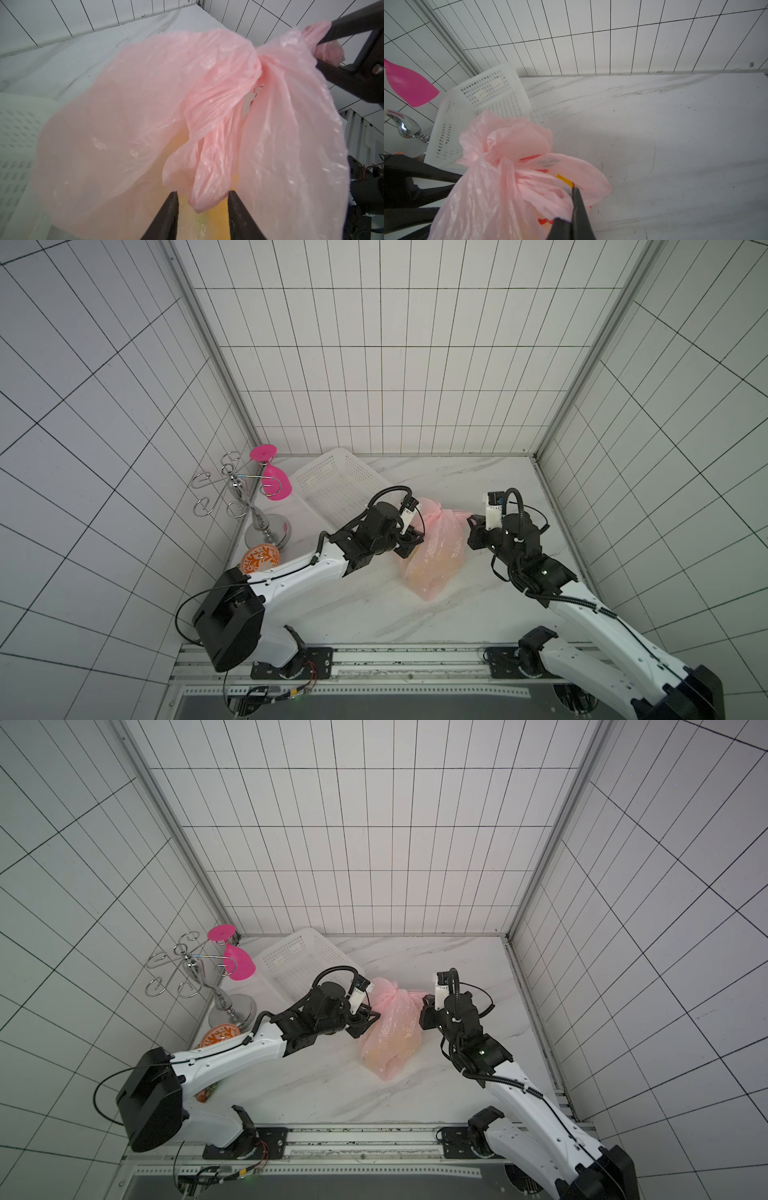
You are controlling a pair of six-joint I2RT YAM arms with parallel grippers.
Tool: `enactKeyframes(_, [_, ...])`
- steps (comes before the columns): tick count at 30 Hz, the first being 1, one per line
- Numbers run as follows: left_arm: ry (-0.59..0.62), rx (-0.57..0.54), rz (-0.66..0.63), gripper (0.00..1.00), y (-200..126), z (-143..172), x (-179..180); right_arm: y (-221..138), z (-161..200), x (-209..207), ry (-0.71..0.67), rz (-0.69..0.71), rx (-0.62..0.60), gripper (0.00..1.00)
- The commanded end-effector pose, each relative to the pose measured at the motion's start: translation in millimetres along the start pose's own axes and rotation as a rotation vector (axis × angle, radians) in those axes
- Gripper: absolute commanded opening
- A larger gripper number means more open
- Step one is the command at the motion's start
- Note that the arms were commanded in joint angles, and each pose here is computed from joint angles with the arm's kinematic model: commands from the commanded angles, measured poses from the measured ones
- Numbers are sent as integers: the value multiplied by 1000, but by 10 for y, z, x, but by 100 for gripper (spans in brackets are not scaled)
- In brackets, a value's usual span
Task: Place the banana into a plastic bag & tie a knot
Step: Tie the plastic bag at the center of the board.
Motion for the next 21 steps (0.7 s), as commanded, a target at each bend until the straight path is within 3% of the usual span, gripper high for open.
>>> enactKeyframes(1, [7, -9, -11, 38, 58, -91, 15, -40, -64, 27, -3, -22, -31, 0])
enactKeyframes(5, [-3, -2, -9, 27, 95, -105, 18, -42, -59, 18, -3, -18, -34, 0])
enactKeyframes(8, [-8, 5, -11, 14, 93, -120, 18, -44, -52, 1, -2, -7, -36, 0])
enactKeyframes(12, [-17, 2, -30, 1, 4, -148, 35, -52, -93, -113, 6, 84, -54, 0])
enactKeyframes(16, [-44, -25, -101, 0, -214, -119, 130, -55, -180, -286, 21, 218, -75, 0])
enactKeyframes(21, [-109, -76, -154, 0, -508, -49, 384, -23, -297, -329, 28, 259, -96, 0])
Point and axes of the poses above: each gripper's point midway between its finger pads, its own y axis out along the fingers, its own x axis along the line the jaws close on, z = x × y, the point moved 4 cm from there along -y, back along the fingers, and after that the axes turned 10 degrees about y, right-handed, at the moved point
